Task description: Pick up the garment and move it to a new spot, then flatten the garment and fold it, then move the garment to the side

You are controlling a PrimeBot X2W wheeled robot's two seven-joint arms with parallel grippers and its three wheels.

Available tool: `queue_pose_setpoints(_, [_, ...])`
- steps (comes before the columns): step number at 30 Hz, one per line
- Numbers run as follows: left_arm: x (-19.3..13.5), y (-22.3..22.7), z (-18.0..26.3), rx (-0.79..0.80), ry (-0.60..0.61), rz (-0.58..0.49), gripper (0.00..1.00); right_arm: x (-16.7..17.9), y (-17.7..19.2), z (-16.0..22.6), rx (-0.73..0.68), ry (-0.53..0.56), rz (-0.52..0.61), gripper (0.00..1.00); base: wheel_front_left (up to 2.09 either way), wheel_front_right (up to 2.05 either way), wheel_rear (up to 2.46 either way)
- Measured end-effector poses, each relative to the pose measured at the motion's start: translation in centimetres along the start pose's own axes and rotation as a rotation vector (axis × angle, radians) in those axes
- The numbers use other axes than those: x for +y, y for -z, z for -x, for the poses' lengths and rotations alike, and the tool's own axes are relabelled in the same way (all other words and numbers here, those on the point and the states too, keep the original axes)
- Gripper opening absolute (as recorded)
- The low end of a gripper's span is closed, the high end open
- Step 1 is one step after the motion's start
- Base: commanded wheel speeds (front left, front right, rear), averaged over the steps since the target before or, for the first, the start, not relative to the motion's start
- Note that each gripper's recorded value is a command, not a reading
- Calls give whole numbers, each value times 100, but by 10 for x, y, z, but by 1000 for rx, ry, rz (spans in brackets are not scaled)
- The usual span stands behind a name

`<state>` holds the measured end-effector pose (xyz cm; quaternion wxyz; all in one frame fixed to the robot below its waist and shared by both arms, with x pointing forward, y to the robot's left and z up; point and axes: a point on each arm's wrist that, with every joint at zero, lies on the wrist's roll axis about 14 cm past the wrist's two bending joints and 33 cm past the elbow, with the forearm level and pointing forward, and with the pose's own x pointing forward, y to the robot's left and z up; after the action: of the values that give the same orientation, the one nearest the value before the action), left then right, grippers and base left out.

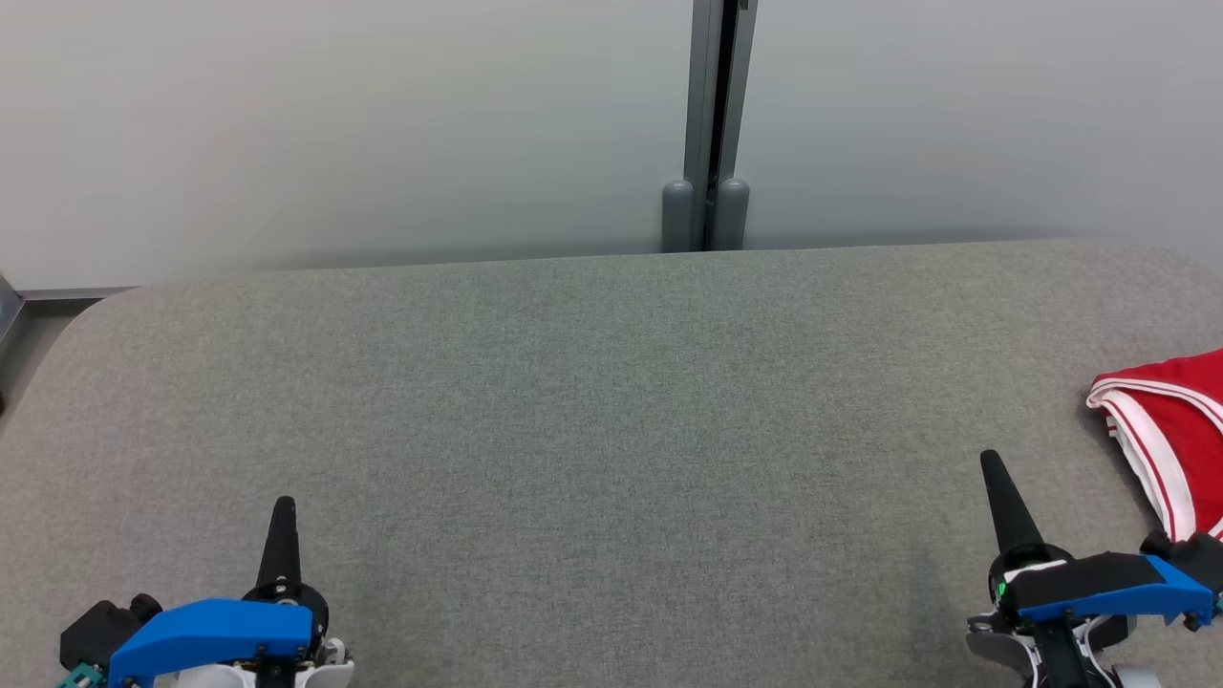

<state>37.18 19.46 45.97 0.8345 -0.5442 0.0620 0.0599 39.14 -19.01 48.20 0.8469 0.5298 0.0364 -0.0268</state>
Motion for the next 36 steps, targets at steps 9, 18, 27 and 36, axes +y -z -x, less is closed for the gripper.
queue_pose_setpoints(9, [-6,-4,-2,-3,22,81,0,3,-3,0,-4,-11,-86,0,0,0,0])
queue_pose_setpoints(18, [-14,-8,-4,-5,50,155,0,6,-6,1,-6,-23,-167,0,0,0,0])
queue_pose_setpoints(27, [-20,-11,-5,-1,76,223,0,8,-9,2,-7,-36,-243,0,0,0,0])
queue_pose_setpoints(36, [-26,-14,-6,1,98,286,0,12,-13,2,-10,-53,-312,0,0,0,0])
